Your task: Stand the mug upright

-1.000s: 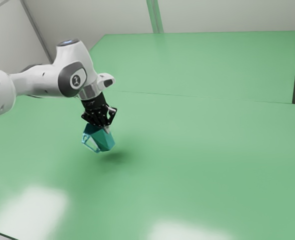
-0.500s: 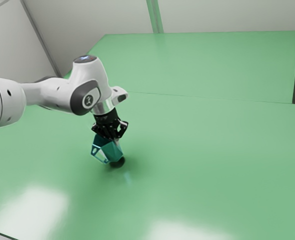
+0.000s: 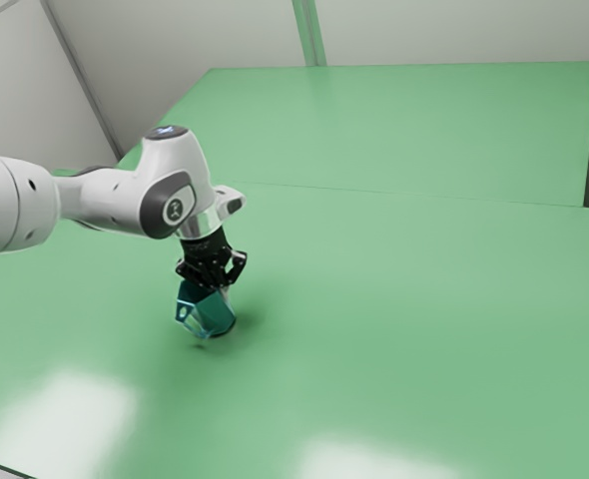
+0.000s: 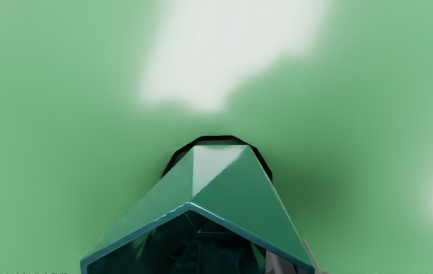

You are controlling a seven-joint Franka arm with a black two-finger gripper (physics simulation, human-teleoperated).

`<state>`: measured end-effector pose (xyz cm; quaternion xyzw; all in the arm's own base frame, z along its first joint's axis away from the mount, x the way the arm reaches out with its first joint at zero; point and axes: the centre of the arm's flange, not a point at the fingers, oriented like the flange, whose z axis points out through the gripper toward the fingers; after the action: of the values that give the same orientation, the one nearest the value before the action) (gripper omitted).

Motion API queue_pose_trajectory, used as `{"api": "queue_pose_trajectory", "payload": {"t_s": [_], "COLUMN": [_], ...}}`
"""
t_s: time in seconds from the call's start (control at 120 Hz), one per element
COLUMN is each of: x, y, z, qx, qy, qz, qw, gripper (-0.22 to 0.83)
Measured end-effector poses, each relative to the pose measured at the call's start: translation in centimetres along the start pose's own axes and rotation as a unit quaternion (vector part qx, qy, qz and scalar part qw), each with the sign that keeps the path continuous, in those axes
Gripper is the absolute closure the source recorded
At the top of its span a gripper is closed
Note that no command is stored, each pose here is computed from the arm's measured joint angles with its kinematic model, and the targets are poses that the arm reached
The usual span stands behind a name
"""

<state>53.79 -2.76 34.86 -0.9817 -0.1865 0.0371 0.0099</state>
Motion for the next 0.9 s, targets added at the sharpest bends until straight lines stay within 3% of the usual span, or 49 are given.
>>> {"api": "queue_pose_trajectory", "payload": {"t_s": [0.192, 0.342, 0.567, 0.9], "x": [-0.1, -0.5, -0.5, 0.1], "y": [-0.2, -0.4, -0.1, 1.0], "z": [-0.9, -3.6, -9.6, -20.6], "qx": [-0.003, -0.01, -0.018, 0.002], "qy": [0.005, 0.024, 0.047, 0.096], "qz": [-0.007, -0.009, -0.006, 0.05], "qw": [1.0, 1.0, 0.999, 0.994], "gripper": [0.37, 0.18, 0.06, 0.01]}}
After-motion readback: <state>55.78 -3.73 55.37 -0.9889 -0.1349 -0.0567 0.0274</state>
